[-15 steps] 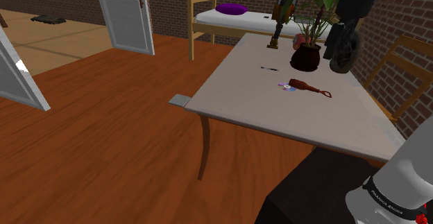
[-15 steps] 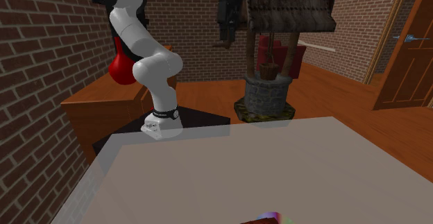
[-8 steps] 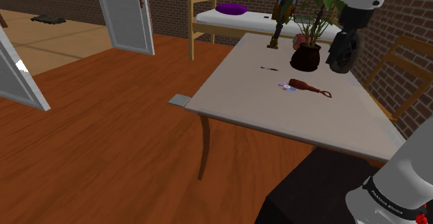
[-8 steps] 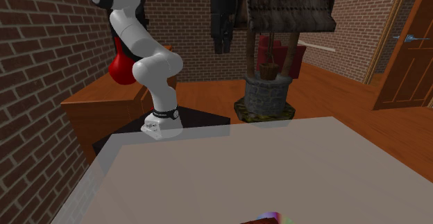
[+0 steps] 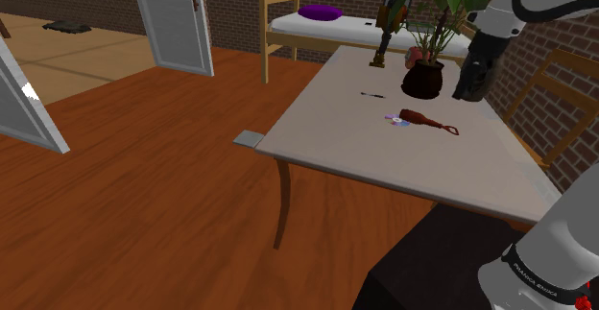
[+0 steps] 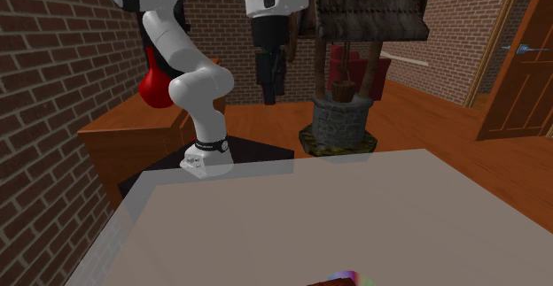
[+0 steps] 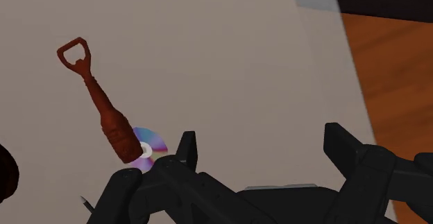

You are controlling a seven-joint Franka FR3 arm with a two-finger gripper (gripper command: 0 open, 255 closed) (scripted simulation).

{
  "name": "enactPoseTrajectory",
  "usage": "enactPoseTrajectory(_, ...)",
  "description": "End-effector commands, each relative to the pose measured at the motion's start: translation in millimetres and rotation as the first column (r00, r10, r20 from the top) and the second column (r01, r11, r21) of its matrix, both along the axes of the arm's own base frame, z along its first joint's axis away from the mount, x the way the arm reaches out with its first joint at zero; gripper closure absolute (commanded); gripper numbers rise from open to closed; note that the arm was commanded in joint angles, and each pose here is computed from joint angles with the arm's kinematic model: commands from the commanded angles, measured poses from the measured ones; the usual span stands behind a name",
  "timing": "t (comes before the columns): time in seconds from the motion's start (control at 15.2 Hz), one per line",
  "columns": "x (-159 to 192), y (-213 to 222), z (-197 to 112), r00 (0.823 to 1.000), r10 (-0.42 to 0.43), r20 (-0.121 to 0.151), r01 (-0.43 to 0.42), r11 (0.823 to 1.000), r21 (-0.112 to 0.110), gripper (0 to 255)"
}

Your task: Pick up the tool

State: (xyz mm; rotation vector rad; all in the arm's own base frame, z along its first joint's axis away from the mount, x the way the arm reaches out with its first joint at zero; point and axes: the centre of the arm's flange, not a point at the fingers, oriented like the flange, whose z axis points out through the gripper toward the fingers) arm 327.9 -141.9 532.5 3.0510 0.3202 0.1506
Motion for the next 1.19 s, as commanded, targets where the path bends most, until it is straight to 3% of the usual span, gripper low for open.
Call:
enactPoseTrajectory(0.0, 5.0, -23.9, -16.8, 1.000, 0.024, 0.012, -0.024, 1.000, 0.011, 0)
enactPoseTrajectory(0.53, 28.8, -115.6, -76.5, 0.992, 0.109, 0.056, -0.112, 0.992, 0.058, 0)
enactPoseTrajectory(1.12, 67.7, -212.2, -147.6, 0.974, 0.200, 0.109, -0.212, 0.971, 0.106, 0)
